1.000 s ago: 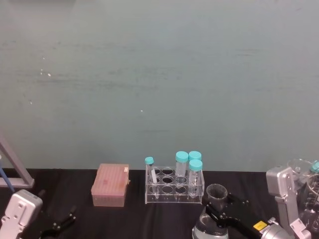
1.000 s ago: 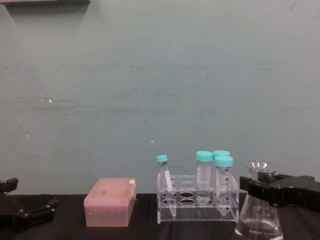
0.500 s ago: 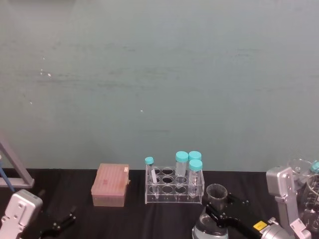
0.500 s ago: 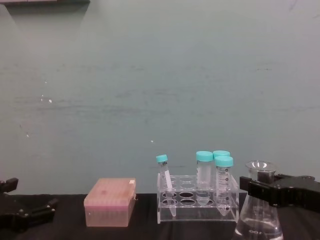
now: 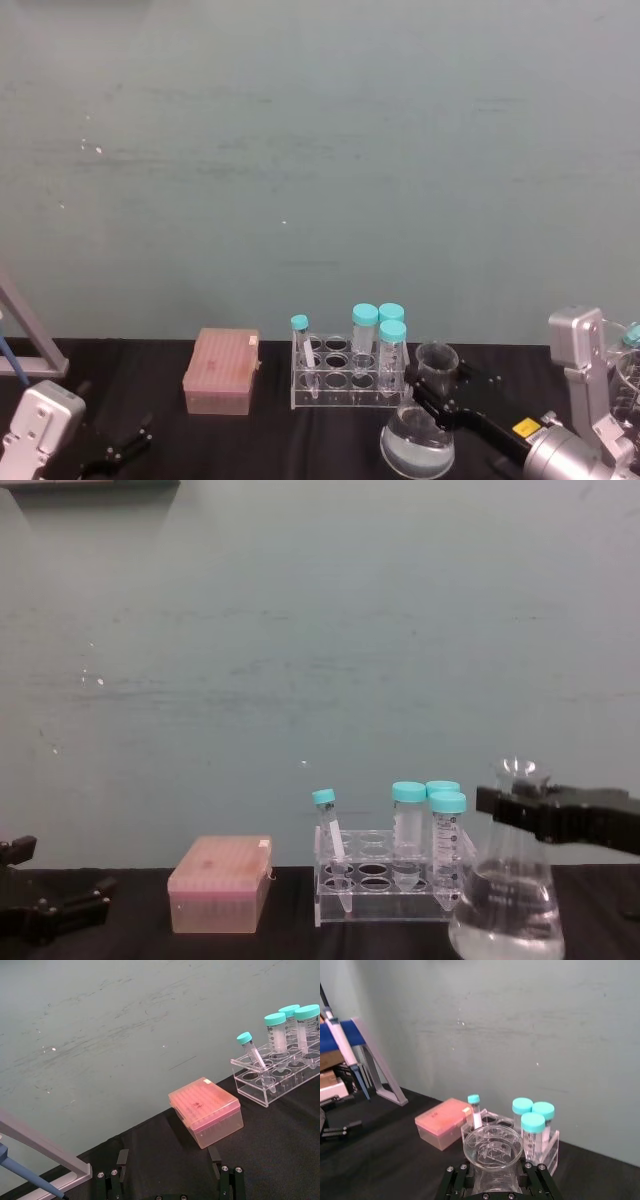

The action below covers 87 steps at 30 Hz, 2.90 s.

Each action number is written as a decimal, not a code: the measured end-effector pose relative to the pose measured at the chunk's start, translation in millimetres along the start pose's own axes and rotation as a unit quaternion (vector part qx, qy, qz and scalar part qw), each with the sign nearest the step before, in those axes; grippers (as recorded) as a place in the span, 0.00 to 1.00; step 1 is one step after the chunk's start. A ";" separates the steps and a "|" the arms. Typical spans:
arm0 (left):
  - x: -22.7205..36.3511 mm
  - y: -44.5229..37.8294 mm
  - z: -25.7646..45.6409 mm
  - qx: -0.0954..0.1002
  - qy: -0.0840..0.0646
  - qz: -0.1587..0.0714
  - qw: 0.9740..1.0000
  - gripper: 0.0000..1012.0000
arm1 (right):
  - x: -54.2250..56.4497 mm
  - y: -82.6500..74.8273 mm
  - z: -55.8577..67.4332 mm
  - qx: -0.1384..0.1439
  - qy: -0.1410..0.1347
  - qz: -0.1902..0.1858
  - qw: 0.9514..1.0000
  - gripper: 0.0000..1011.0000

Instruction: Pick up the beaker with the right gripper, shake it three times, and then put it down.

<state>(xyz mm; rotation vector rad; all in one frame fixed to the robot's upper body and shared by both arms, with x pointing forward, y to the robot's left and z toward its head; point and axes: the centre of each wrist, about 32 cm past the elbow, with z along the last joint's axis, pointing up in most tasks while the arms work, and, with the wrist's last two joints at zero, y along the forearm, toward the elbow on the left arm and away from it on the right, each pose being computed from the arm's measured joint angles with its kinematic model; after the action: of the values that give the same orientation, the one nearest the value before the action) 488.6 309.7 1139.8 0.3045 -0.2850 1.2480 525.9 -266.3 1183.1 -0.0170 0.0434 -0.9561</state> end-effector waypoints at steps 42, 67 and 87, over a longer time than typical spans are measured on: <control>0.0 0.0 0.0 0.000 0.000 0.000 1.000 0.99 | 2.0 -11.9 13.9 0.037 0.168 -0.059 0.983 0.45; 0.0 0.0 0.0 0.000 0.000 0.000 1.000 0.99 | 41.2 -9.3 10.4 0.031 -0.483 -0.061 0.873 0.45; 0.0 0.0 0.0 0.000 0.000 0.000 1.000 0.99 | 25.4 -3.6 17.4 -0.006 -0.184 -0.038 0.982 0.45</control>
<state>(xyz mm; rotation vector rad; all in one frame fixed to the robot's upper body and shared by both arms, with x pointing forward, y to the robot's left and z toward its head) 488.6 309.7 1139.8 0.3045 -0.2850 1.2480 538.3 -289.3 1199.9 -0.2080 -0.2944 -1.0154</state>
